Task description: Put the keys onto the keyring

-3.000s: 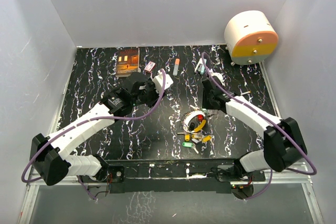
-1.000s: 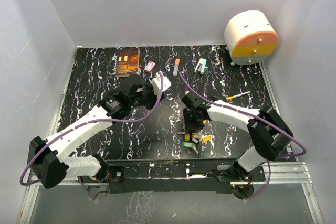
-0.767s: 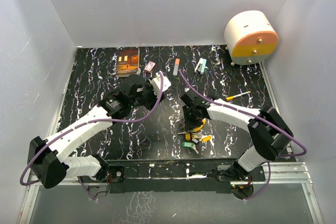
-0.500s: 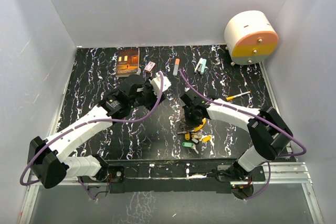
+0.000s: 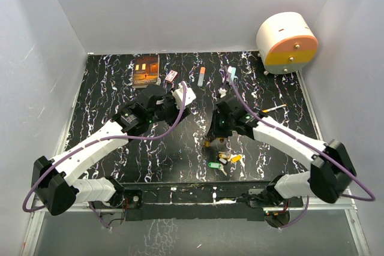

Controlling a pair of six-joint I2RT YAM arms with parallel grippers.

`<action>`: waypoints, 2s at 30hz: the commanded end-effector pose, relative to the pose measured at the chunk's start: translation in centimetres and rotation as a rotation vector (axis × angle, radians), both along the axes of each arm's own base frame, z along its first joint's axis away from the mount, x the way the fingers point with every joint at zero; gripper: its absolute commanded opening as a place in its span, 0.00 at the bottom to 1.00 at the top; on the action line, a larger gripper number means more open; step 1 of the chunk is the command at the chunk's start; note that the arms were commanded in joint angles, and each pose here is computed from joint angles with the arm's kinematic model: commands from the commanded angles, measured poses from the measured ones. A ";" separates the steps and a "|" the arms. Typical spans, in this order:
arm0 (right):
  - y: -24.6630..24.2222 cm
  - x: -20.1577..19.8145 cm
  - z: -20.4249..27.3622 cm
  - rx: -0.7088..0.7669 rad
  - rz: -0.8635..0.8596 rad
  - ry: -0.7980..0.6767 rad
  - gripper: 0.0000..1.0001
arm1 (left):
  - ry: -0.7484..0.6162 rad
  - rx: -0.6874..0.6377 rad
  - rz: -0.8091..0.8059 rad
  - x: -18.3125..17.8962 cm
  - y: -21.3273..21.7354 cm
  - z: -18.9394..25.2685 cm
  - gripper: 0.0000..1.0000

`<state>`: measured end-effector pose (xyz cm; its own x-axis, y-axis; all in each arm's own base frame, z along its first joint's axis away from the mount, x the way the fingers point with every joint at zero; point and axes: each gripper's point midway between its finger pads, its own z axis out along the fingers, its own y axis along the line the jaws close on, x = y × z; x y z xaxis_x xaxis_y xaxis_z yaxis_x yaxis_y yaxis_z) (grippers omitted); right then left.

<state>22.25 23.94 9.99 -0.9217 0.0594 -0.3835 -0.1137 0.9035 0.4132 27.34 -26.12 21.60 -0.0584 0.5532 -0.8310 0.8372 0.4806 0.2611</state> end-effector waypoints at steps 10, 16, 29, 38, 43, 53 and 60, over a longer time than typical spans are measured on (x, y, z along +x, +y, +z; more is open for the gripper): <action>1.7 2.4 11.3 0.467 -0.293 -0.188 0.08 | 0.025 -0.113 -0.075 -1.5 -1.4 3.7 0.46; 0.7 3.2 14.3 0.578 -0.448 -0.214 0.07 | 0.073 -0.163 -0.103 -2.1 -2.5 4.6 0.44; -0.3 5.4 17.7 0.659 -0.682 -0.206 0.07 | 0.099 -0.208 -0.234 -3.7 -4.8 7.2 0.41; 0.2 5.8 20.4 0.717 -0.747 -0.196 0.07 | 0.097 -0.152 -0.266 -3.9 -6.3 5.7 0.43; 0.8 5.7 21.2 0.745 -0.749 -0.195 0.07 | 0.071 -0.131 -0.234 -3.0 -6.3 5.5 0.44; 2.0 5.2 21.5 0.775 -0.749 -0.166 0.07 | 0.024 -0.110 -0.202 -2.0 -6.8 5.8 0.49; 2.5 4.8 21.8 0.794 -0.747 -0.162 0.07 | 0.019 -0.112 -0.203 -1.9 -7.1 5.9 0.47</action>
<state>26.34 25.95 26.59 -0.5348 0.8317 -0.1492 0.3266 0.3663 0.8713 25.12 -32.59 25.25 -0.0173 0.4953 -0.8685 0.9305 0.3258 0.1672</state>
